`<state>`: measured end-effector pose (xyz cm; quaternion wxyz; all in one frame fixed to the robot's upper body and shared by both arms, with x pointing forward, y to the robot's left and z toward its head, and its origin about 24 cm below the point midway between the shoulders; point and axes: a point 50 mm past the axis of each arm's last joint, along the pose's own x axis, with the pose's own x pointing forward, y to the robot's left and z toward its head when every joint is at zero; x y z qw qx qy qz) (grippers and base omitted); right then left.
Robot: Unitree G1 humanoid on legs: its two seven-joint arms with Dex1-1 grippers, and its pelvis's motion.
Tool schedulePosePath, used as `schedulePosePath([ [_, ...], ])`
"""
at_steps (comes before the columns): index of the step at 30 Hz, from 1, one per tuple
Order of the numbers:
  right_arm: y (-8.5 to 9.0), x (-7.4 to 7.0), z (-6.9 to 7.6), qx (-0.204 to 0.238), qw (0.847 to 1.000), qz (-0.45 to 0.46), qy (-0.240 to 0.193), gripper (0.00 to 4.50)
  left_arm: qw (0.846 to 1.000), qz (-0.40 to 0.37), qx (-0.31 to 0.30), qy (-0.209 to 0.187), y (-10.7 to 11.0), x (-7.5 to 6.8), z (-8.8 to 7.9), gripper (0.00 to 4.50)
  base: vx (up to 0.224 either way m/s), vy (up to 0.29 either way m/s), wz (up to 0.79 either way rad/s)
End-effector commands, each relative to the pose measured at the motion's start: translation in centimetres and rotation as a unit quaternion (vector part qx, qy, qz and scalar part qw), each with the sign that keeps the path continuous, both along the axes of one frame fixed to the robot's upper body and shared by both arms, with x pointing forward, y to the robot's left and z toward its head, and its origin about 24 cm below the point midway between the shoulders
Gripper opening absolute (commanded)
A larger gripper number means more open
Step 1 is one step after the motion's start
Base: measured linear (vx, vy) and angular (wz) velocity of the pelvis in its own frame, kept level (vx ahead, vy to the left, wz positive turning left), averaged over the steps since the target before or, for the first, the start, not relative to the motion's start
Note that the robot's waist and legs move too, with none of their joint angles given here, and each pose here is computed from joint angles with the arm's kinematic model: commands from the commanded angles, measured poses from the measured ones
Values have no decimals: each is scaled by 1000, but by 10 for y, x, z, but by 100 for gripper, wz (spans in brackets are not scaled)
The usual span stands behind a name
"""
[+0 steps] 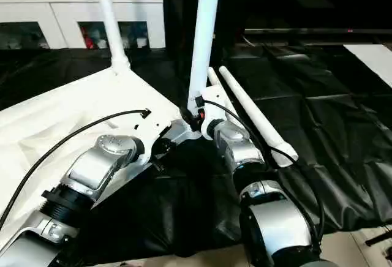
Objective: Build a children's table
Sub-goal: Insert table leg to table base
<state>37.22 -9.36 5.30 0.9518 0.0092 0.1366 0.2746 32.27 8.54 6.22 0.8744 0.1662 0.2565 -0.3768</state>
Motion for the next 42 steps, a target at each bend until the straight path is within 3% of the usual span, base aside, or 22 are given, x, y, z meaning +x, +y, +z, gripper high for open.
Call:
schedulePosePath([
  [1,-6,-6,-6,0,999,33,15,340,996,-46,-29,-77,-7,4,33,0,0,0,0],
  [6,-14,-14,5,-15,993,117,-21,383,996,-63,-24,-66,-2,2,31,0,0,0,0],
  [13,-33,-34,16,-39,968,247,-35,383,990,-131,-17,-50,4,-4,30,0,0,0,0],
  [24,-43,-45,15,-71,954,291,-16,383,982,-186,-2,-26,12,-11,25,0,0,0,0],
  [28,-39,-46,12,-65,955,291,-7,383,982,-190,-5,-23,11,-12,25,0,0,0,0],
  [33,-37,-46,7,-55,956,287,4,346,979,-204,-7,-18,10,-16,24,0,0,0,0],
  [35,-37,-44,6,-52,964,262,12,325,980,-200,-4,-16,11,-16,24,0,0,0,0],
  [42,-40,-37,-1,-52,981,184,22,325,983,-185,-8,-9,11,-18,22,0,0,0,0],
])
